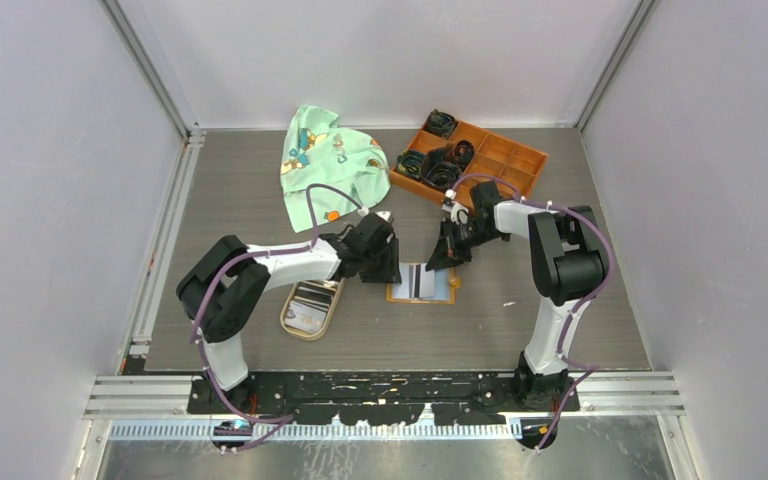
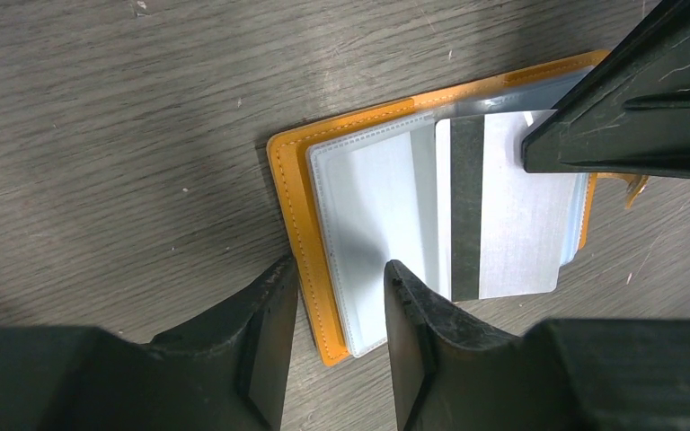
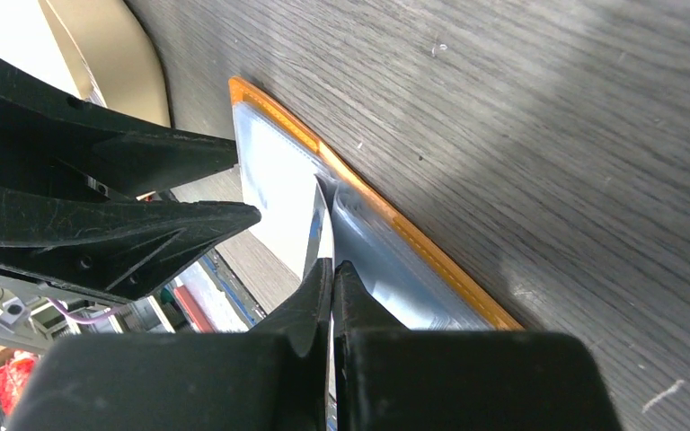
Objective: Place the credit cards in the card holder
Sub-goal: Insert the credit card into the card holder.
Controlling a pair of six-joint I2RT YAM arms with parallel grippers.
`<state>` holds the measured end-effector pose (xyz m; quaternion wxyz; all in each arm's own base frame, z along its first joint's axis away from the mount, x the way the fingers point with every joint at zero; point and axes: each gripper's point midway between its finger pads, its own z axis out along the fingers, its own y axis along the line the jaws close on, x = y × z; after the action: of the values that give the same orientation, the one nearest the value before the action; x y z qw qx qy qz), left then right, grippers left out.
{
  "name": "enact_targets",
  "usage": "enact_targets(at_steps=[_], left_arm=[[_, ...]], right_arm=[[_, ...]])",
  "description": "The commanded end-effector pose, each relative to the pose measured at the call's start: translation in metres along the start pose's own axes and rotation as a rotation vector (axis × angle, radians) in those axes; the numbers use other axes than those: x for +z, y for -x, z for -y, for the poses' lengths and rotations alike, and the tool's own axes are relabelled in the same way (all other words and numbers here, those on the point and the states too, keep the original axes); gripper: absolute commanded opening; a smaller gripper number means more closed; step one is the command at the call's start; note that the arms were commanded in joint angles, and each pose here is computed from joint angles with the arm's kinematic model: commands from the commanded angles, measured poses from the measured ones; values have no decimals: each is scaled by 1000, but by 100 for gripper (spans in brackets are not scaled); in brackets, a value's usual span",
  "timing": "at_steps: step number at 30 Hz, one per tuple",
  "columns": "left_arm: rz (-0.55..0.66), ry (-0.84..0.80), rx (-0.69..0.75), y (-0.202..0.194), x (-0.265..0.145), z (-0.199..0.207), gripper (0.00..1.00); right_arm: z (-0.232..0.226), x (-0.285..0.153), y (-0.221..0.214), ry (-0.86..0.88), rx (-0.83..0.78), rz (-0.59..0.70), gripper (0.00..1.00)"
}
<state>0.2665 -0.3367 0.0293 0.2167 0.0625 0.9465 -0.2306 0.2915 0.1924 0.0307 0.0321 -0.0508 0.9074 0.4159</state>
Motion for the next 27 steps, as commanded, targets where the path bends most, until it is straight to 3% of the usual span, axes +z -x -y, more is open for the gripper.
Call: enact_targets(at_steps=[1,27], left_arm=[[-47,39,15,-13,9,-12,41],[-63,-5,-4,-17,11,-3,39]], right_arm=[[5,-3,1,-72,-27,3,1],[-2,15,12,-18,25,72,1]])
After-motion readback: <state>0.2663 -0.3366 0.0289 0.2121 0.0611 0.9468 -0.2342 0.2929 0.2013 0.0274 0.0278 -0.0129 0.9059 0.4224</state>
